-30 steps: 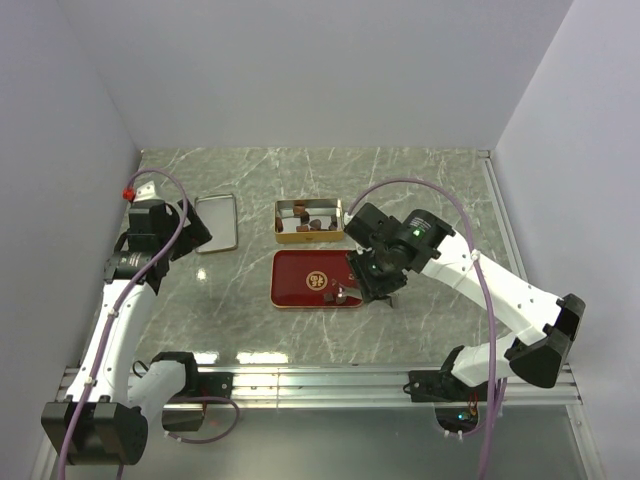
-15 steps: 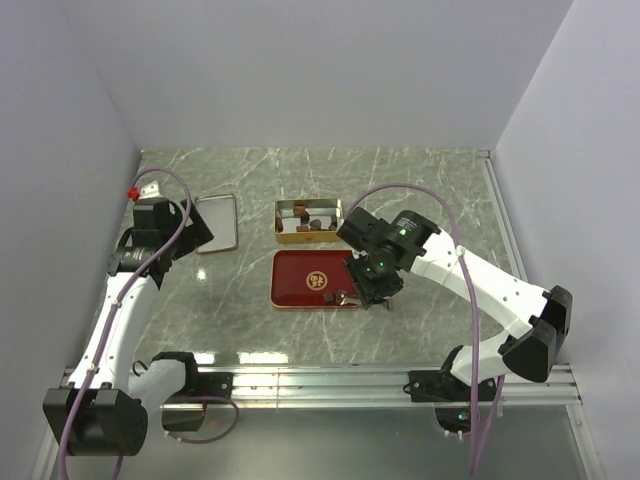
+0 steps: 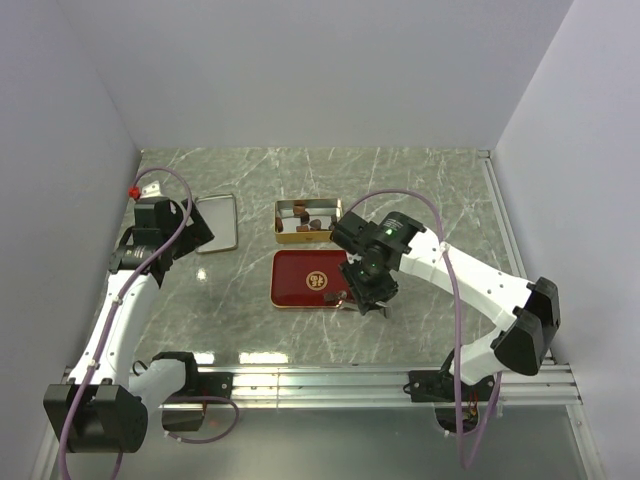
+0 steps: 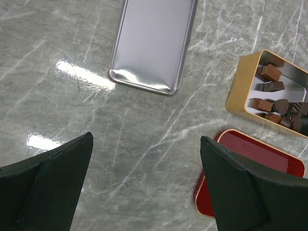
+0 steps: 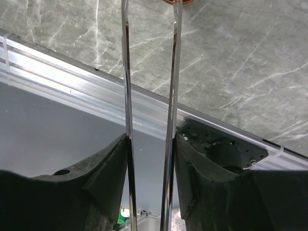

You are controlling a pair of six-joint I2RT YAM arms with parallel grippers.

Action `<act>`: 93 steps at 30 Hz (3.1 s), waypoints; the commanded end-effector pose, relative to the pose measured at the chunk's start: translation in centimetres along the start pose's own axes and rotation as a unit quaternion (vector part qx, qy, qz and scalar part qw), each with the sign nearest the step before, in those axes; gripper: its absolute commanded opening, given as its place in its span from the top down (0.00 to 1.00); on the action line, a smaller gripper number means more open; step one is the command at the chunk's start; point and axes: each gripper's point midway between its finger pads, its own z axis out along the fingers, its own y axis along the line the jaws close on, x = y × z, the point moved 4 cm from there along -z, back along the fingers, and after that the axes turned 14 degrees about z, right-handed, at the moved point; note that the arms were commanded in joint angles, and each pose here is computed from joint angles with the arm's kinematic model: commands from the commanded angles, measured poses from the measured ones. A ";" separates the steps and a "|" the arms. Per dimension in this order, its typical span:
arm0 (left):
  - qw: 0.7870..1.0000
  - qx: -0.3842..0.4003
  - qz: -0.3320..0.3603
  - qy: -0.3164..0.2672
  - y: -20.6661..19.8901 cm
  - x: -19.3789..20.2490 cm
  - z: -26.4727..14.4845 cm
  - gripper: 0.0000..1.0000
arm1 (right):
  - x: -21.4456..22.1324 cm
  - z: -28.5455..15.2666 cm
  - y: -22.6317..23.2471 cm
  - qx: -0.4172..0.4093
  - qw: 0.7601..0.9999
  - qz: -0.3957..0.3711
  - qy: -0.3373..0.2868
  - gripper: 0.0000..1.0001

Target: Pack the chocolate

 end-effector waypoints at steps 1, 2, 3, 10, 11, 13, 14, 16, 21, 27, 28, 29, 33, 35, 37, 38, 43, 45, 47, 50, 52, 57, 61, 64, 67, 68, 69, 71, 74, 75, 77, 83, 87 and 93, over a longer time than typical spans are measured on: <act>1.000 0.007 0.005 -0.026 -0.2 -1.5 -0.4 0.01 | -0.7 -0.5 0.6 -0.010 1.000 -0.006 -0.018 0.52; 1.000 0.007 0.005 -0.026 -0.2 -1.6 -0.4 0.01 | -0.8 -0.6 0.6 -0.010 1.000 -0.005 -0.020 0.52; 1.000 0.006 0.006 -0.026 -0.2 -1.6 -0.4 0.01 | -0.9 -1.0 0.7 -0.010 1.000 -0.004 -0.023 0.52; 1.000 0.012 0.005 -0.024 -0.4 -1.6 -0.2 0.01 | -1.1 -0.5 0.7 -0.006 1.000 -0.002 -0.020 0.51; 1.000 0.011 0.006 -0.025 -0.4 -1.7 -0.2 0.01 | -1.1 -0.5 0.7 -0.006 1.000 -0.001 -0.019 0.51; 1.000 0.010 0.006 -0.028 -0.4 -1.9 -0.3 0.01 | -1.1 -0.2 0.8 -0.006 1.000 0.000 -0.018 0.51; 1.000 0.010 0.007 -0.027 -0.4 -1.9 -0.2 0.01 | -1.2 -0.1 0.8 -0.005 1.000 -0.001 -0.017 0.51; 1.000 0.011 0.008 -0.028 -0.4 -1.9 -0.2 0.01 | -1.2 0.2 0.8 -0.002 1.000 -0.002 -0.016 0.52; 1.000 0.010 0.007 -0.027 -0.3 -1.7 -0.2 0.01 | -1.2 0.9 0.7 0.005 1.000 -0.003 -0.009 0.52; 1.000 0.008 0.007 -0.027 -0.2 -1.5 -0.3 0.01 | -1.0 1.1 0.4 0.016 1.000 0.001 -0.004 0.52; 1.000 0.008 0.007 -0.028 -0.2 -1.6 -0.4 0.01 | -1.0 1.1 0.3 0.017 1.000 0.004 -0.003 0.52; 1.000 0.008 0.007 -0.026 -0.2 -1.4 -0.3 0.01 | -0.9 1.1 0.3 0.019 1.000 0.005 -0.001 0.53; 1.000 0.009 0.005 -0.027 -0.2 -1.4 -0.4 0.01 | -0.5 0.8 -0.1 0.024 1.000 0.011 0.005 0.53; 1.000 0.009 0.005 -0.027 -0.2 -1.3 -0.4 0.01 | -0.2 0.8 -0.3 0.028 0.999 0.013 0.010 0.53; 1.000 0.009 0.004 -0.028 -0.2 -1.3 -0.5 0.00 | -0.2 0.7 -0.7 0.039 0.999 0.015 0.006 0.53; 1.000 0.009 0.004 -0.027 -0.2 -1.2 -0.4 0.00 | -0.1 0.6 -0.9 0.043 0.999 0.015 0.007 0.53; 1.000 0.009 0.003 -0.028 -0.2 -1.3 -0.5 0.01 | 0.1 0.5 -1.1 0.045 0.999 0.016 0.012 0.53; 1.000 0.009 0.005 -0.028 -0.2 -1.4 -0.4 0.01 | 0.1 0.4 -1.1 0.047 0.999 0.015 0.012 0.53; 1.000 0.010 0.004 -0.029 -0.2 -1.4 -0.4 0.01 | 0.1 0.5 -1.2 0.047 0.999 0.016 0.013 0.53; 1.000 0.011 0.004 -0.029 -0.3 -1.5 -0.3 0.00 | -0.1 0.6 -1.0 0.041 0.999 0.017 0.010 0.53; 1.000 0.010 0.004 -0.028 -0.3 -1.4 -0.2 0.01 | -0.2 0.8 -0.7 0.036 0.999 0.017 0.013 0.55; 1.000 0.008 0.005 -0.029 -0.2 -1.5 -0.2 0.01 | -0.8 0.6 -0.3 0.033 0.999 0.011 0.007 0.64; 0.999 0.009 0.005 -0.031 -0.3 -1.7 -0.2 0.01 | -2.1 -0.7 -0.2 0.034 0.999 0.010 -0.020 0.69; 0.999 0.011 0.004 -0.032 -0.4 -1.9 -0.2 0.01 | -3.7 -2.0 -0.1 0.030 0.998 0.016 -0.047 0.69; 0.999 0.013 0.005 -0.034 -0.5 -2.1 -0.2 0.01 | -5.8 -3.0 -0.3 0.031 0.996 0.023 -0.075 0.70; 0.999 0.012 0.005 -0.033 -0.5 -2.1 -0.1 0.01 | -6.6 -3.1 -0.5 0.031 0.996 0.030 -0.082 0.70; 0.999 0.013 0.005 -0.037 -0.5 -2.4 -0.2 0.01 | -7.2 -3.1 -0.5 0.032 0.995 0.028 -0.085 0.70; 0.999 0.012 0.007 -0.037 -0.5 -2.6 -0.2 0.01 | -8.8 -3.9 -0.3 0.021 0.993 0.032 -0.111 0.70; 0.999 0.013 0.007 -0.038 -0.6 -2.8 -0.3 0.00 | -11.4 -4.5 -0.2 0.012 0.989 0.037 -0.142 0.70; 0.999 0.013 0.006 -0.039 -0.6 -2.9 -0.3 0.01 | -12.2 -4.6 -0.4 0.013 0.988 0.037 -0.150 0.70; 0.999 0.012 0.005 -0.041 -0.7 -3.2 -0.4 0.01 | -13.9 -4.6 -0.1 0.008 0.985 0.038 -0.167 0.70; 0.999 0.006 0.009 -0.047 -0.5 -3.8 -0.9 0.00 | -17.8 -4.8 -0.3 0.008 0.979 0.041 -0.201 0.70; 0.999 0.003 0.010 -0.045 -0.4 -3.7 -1.0 0.00 | -18.9 -4.1 -0.7 0.014 0.979 0.033 -0.200 0.69; 0.999 0.003 0.006 -0.047 -0.4 -3.7 -1.2 0.01 | -19.3 -3.8 -0.8 0.006 0.980 0.027 -0.198 0.51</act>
